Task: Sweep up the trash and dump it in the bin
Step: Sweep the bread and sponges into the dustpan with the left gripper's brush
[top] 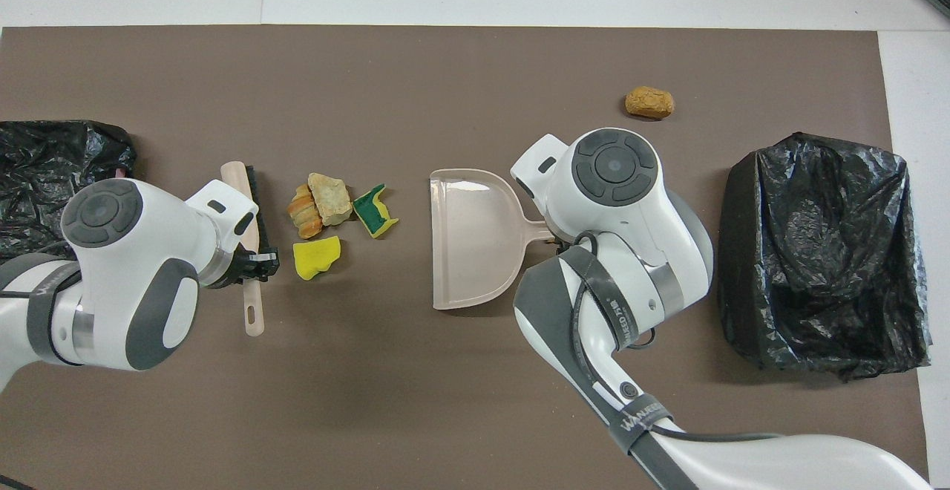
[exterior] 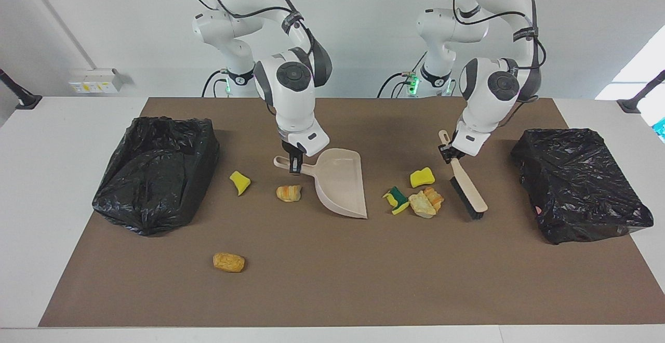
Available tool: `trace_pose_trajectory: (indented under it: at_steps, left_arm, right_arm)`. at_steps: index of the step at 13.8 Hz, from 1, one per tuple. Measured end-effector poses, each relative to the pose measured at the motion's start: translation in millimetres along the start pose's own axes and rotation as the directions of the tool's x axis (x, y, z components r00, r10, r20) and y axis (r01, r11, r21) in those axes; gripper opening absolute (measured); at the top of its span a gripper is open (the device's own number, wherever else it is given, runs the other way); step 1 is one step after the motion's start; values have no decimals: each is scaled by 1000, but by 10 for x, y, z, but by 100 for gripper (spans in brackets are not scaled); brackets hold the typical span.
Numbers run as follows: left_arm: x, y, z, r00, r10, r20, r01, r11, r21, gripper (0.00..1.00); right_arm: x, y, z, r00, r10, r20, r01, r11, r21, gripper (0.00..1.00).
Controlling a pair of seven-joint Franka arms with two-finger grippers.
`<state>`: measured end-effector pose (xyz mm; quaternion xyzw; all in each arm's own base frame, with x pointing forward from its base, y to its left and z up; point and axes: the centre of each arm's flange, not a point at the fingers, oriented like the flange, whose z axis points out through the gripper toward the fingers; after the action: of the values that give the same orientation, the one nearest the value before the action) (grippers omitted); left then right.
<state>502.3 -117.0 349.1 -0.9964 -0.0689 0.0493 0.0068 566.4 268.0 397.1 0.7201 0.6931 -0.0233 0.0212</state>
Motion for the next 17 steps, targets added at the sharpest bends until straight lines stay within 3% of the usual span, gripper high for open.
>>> trace_pose_trajectory:
  at_steps: [5, 9, 17]
  left_arm:
    - [-100, 405, 129, 996, 74, -42, -74, 997, -14, 26]
    - [-384, 977, 120, 990, 137, -44, -140, 987, -74, 26]
    - [-847, 1698, 4, 963, 265, -55, -269, 958, -99, 26]
  right_arm:
    - [93, 7, 139, 1000, -16, 0, 16, 1000, -9, 32]
    - [170, -22, 152, 1000, -24, -2, 24, 1000, -14, 32]
    - [213, -45, 163, 1000, -19, -3, 19, 1000, -15, 32]
